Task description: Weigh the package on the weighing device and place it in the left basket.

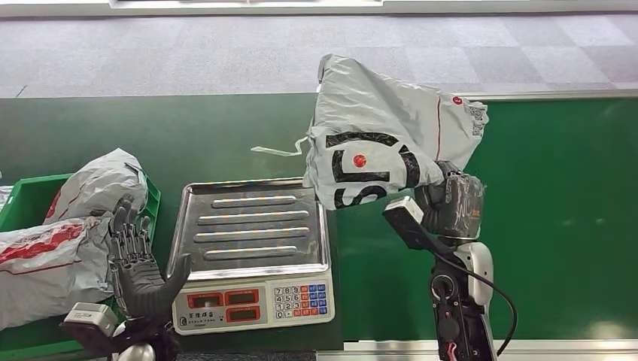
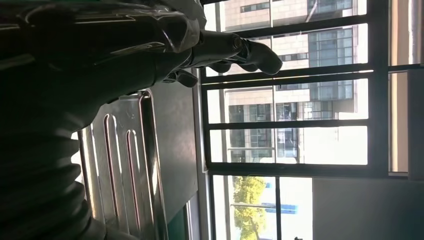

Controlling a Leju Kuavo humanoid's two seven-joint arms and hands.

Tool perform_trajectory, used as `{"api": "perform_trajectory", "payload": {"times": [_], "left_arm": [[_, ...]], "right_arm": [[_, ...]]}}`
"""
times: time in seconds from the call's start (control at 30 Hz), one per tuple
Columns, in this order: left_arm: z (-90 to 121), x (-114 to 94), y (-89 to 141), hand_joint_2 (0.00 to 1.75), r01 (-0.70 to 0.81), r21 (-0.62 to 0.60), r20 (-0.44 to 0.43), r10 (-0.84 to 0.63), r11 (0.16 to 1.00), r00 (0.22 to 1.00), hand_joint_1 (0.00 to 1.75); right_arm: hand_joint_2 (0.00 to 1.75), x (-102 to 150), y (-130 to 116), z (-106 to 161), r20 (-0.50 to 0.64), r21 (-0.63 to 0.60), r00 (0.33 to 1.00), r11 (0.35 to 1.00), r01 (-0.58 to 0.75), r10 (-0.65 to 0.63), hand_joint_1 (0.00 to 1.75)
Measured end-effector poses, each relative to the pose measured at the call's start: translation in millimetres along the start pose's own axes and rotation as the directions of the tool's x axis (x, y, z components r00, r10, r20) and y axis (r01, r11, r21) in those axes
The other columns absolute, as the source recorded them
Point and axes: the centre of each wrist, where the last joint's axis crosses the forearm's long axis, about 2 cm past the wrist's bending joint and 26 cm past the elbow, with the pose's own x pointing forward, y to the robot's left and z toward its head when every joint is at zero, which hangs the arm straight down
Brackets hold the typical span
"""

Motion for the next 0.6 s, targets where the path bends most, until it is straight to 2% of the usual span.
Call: {"api": "perform_trajectory", "payload": {"times": [0.23,0.43,0.6], "left_arm": [[-16,3,1,1.75,0.005,0.008,0.044,-0.006,1.0,0.999,0.0],[-21,3,2,1.75,0.007,0.012,0.058,-0.008,1.0,0.998,0.0],[-22,3,4,1.75,0.014,0.02,0.059,-0.015,1.0,0.998,0.0]], "right_arm": [[1.75,39,44,-22,0.167,0.193,0.982,0.98,0.055,-0.088,1.75],[1.75,76,74,-19,0.266,0.304,0.948,0.949,0.09,-0.175,1.75],[1.75,97,89,-12,0.299,0.366,0.924,0.923,0.12,-0.239,1.75]]}}
